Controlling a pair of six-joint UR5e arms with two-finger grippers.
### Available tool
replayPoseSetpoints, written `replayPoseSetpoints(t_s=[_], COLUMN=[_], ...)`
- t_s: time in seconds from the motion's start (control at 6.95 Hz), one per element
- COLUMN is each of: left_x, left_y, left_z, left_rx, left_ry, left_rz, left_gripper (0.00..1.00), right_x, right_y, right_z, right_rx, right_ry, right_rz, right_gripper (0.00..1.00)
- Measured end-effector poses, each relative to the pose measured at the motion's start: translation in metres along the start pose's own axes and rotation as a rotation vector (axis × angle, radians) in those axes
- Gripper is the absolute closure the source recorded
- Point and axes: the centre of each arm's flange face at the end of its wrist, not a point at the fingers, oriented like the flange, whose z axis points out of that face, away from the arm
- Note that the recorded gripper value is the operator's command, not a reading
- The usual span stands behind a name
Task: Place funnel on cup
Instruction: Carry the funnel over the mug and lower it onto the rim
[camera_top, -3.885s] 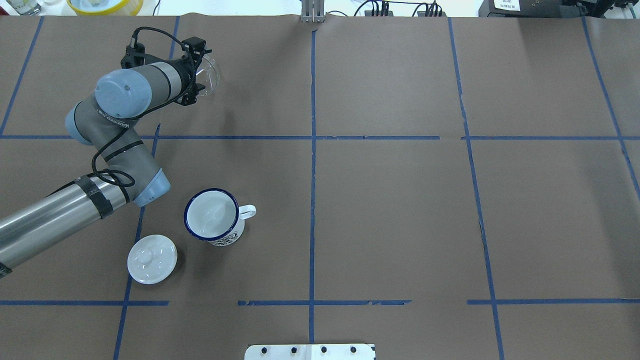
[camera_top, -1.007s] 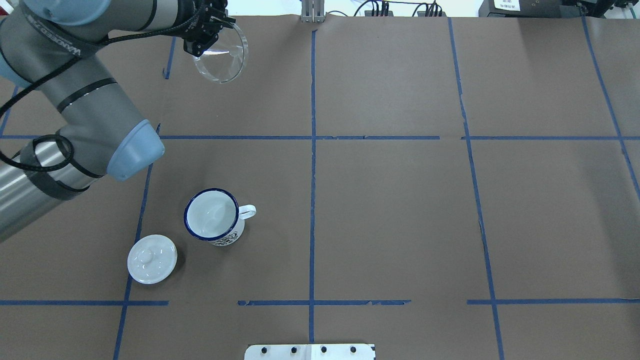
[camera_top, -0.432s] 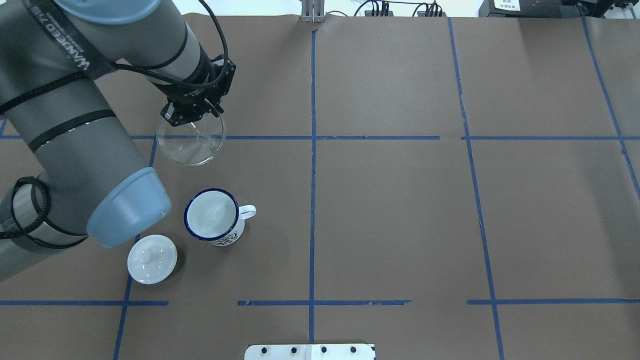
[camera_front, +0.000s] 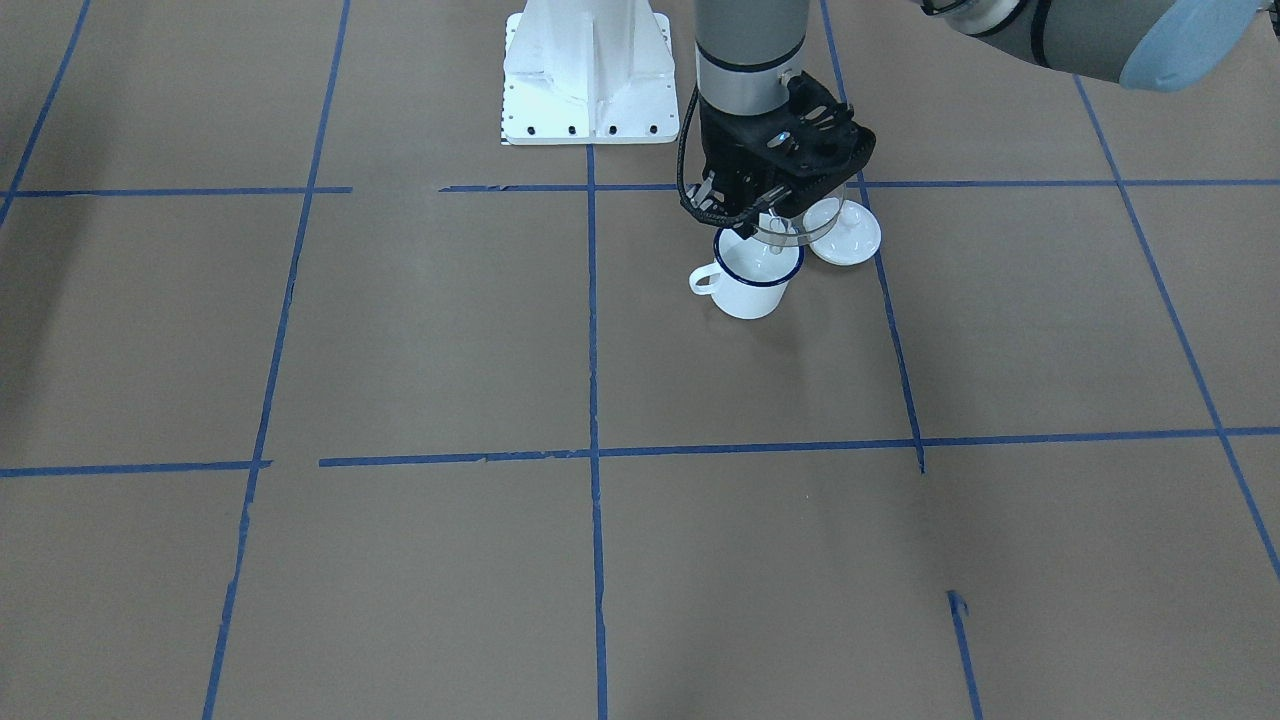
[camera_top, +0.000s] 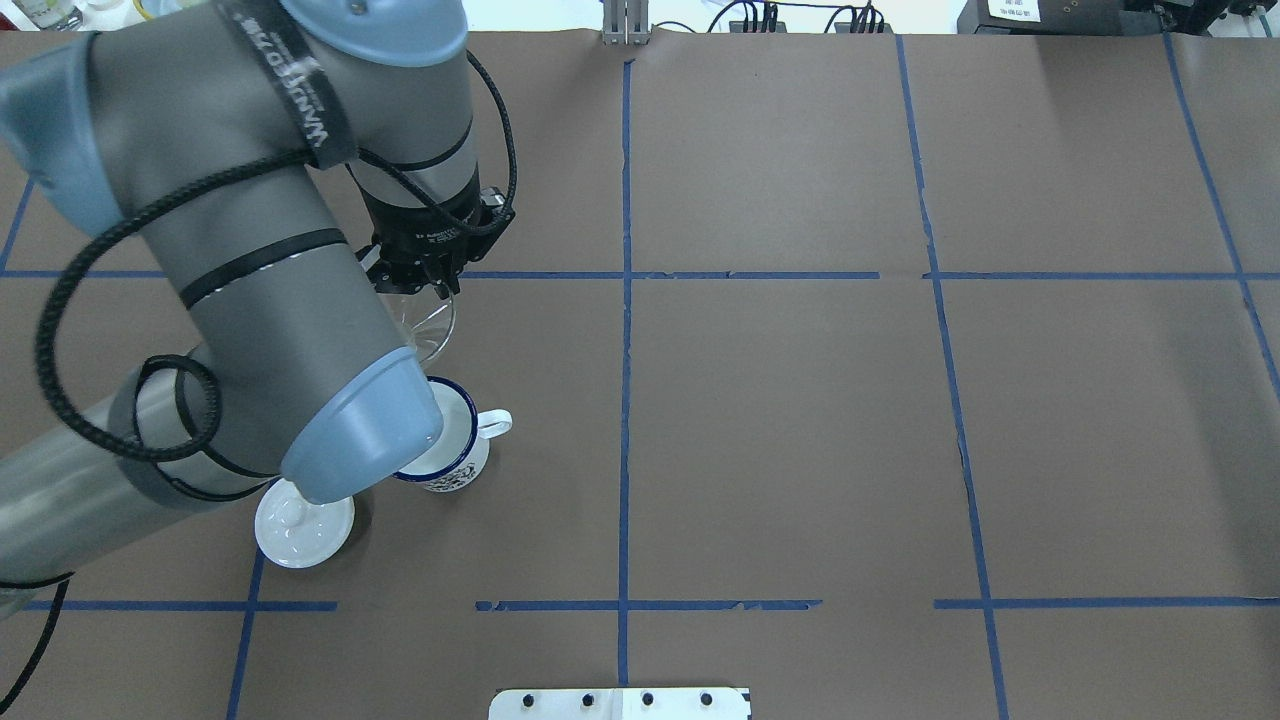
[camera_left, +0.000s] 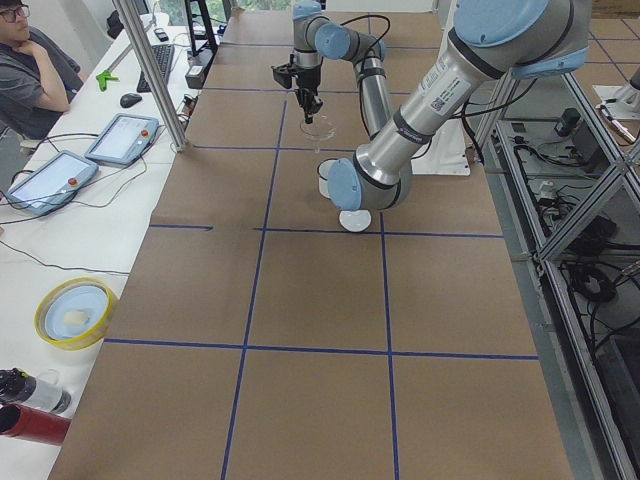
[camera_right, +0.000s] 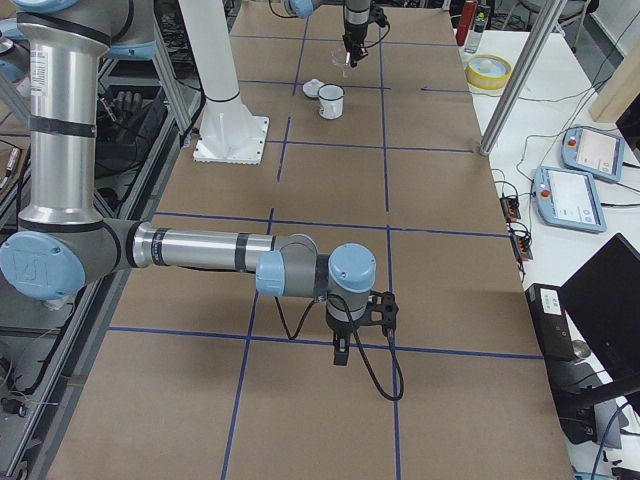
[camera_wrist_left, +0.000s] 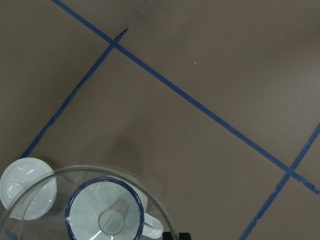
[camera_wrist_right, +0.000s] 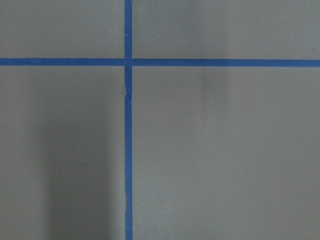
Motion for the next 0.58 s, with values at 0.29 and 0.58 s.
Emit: replayPoseSetpoints(t_s=[0.29,0.58], left_x=[-0.003,-0.011], left_y=[0.017,0.031], left_z=[0.059,0.087], left_rx=[-0.030,-0.056], left_ry=[-0.010,0.011], left_rz=[0.113,0.158], left_gripper=[1.00,1.00], right_x=[0.000,0.000], right_y=[0.000,0.000], right_z=[0.000,0.000], right_rx=[0.000,0.000], right_ry=[0.000,0.000], right_rz=[0.000,0.000], right_gripper=[0.00,0.00])
